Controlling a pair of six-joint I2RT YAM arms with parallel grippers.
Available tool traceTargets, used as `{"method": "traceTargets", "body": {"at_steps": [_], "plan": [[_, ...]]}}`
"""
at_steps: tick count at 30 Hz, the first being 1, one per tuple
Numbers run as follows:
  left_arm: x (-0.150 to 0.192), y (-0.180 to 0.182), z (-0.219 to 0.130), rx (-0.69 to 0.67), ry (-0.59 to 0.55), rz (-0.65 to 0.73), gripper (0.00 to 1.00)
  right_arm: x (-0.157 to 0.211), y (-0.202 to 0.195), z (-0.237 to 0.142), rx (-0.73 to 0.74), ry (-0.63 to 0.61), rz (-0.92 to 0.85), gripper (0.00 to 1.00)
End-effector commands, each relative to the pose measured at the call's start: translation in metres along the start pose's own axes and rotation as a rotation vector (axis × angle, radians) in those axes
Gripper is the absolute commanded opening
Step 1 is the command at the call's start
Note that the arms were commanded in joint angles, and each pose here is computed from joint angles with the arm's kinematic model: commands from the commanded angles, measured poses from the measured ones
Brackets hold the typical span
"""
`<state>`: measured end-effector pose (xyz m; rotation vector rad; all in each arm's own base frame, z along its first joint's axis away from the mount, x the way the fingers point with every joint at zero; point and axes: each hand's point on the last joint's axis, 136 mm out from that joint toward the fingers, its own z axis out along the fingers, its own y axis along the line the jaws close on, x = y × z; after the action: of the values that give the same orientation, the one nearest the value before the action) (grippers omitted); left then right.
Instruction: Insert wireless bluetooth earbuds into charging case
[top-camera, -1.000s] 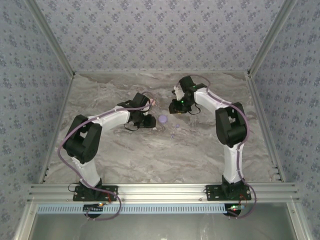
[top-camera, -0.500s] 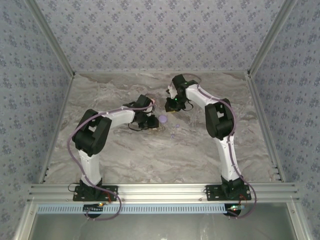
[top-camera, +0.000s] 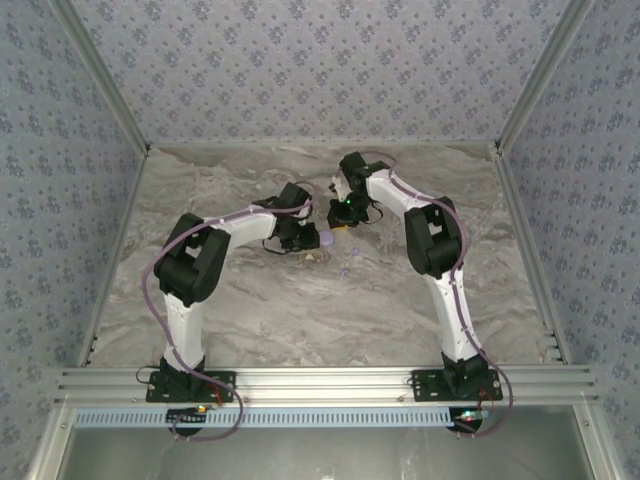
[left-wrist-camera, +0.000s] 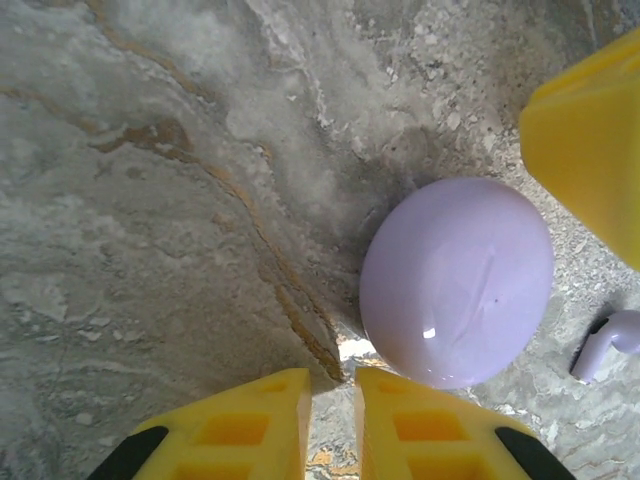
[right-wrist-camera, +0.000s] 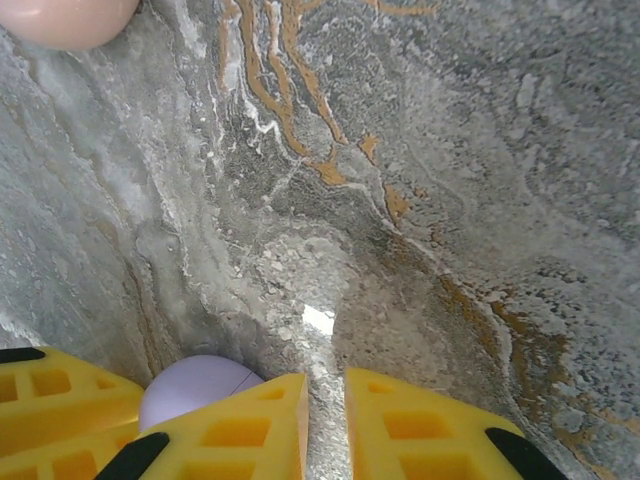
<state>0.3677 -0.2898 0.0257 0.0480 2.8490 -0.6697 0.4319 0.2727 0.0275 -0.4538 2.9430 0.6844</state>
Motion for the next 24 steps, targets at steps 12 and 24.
{"method": "traceTargets", "body": {"at_steps": [12, 24], "plan": [[-0.009, 0.012, 0.007, -0.094, -0.009, -0.01, 0.19, 0.035, 0.004, 0.003, -0.005, 0.072, -0.018, 0.2], [-0.022, 0.014, 0.012, -0.11, -0.023, -0.022, 0.19, 0.051, 0.006, -0.002, 0.003, 0.087, -0.023, 0.21]]}}
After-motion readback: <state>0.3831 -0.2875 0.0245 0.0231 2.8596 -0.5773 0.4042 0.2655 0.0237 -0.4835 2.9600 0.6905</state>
